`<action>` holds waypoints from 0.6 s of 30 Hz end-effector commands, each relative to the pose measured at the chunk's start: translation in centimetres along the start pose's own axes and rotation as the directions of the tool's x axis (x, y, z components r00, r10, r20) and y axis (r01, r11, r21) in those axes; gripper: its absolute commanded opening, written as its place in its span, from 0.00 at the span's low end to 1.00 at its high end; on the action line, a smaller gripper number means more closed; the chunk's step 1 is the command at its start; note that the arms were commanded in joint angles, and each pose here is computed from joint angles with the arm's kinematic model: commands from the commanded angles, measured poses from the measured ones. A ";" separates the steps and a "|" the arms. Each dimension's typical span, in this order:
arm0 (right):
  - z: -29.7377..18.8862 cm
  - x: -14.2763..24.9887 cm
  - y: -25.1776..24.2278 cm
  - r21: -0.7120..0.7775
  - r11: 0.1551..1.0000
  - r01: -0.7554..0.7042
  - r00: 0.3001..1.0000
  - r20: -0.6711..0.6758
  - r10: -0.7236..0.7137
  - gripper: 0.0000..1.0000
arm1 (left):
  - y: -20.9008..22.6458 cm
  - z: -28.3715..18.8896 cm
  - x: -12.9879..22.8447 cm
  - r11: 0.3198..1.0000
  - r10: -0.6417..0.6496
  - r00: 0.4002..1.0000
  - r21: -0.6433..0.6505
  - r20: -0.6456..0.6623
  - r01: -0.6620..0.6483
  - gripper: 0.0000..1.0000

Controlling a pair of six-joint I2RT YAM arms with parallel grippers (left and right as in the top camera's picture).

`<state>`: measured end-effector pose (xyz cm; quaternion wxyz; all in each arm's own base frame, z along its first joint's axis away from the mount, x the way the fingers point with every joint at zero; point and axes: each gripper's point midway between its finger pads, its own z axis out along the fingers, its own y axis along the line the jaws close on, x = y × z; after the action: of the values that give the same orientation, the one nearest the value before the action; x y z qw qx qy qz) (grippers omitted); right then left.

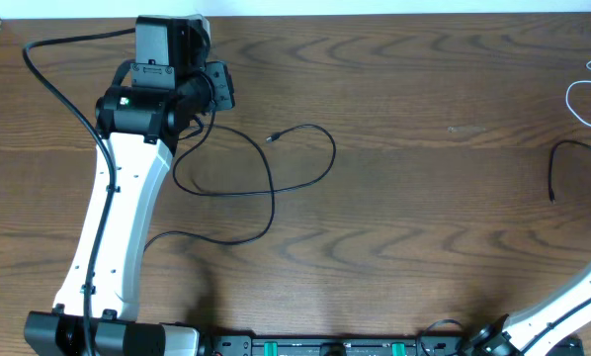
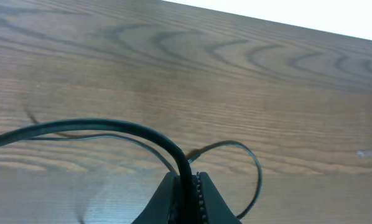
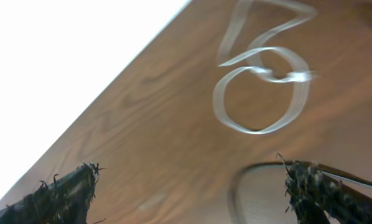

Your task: Untangle cables

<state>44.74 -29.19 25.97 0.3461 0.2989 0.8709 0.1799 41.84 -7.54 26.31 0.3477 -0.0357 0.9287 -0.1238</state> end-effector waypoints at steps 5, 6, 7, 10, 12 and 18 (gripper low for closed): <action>1.0 3.9 10.9 -0.190 0.950 0.248 0.961 -0.074 -0.266 0.96 | -4.4 0.6 1.8 0.992 0.054 0.997 0.112 -0.050 -0.048 0.07; 1.4 4.6 11.9 -0.204 0.941 0.269 0.952 -0.091 -0.292 0.96 | -5.2 0.7 2.1 0.990 0.070 0.996 0.126 -0.055 -0.063 0.07; 1.8 5.2 12.7 -0.214 0.935 0.282 0.945 -0.106 -0.309 0.96 | -6.0 0.7 2.3 0.987 0.084 0.995 0.139 -0.057 -0.076 0.08; 3.0 7.5 15.0 -0.221 0.924 0.311 0.923 -0.162 -0.349 0.96 | -8.5 1.1 3.1 0.976 0.133 0.990 0.179 -0.055 -0.122 0.08; 3.6 8.7 16.5 -0.225 0.915 0.336 0.906 -0.187 -0.379 0.97 | -9.4 1.2 3.3 0.973 0.152 0.987 0.184 -0.048 -0.141 0.08; 5.0 10.8 19.0 -0.206 0.889 0.408 0.867 -0.220 -0.448 0.99 | -10.6 1.0 4.5 0.974 0.131 0.988 0.199 -0.086 -0.112 0.16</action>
<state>49.77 -7.82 26.05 0.2718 0.0626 0.9324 0.2298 39.23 -18.40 26.08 0.3264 0.0738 0.9234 -0.1881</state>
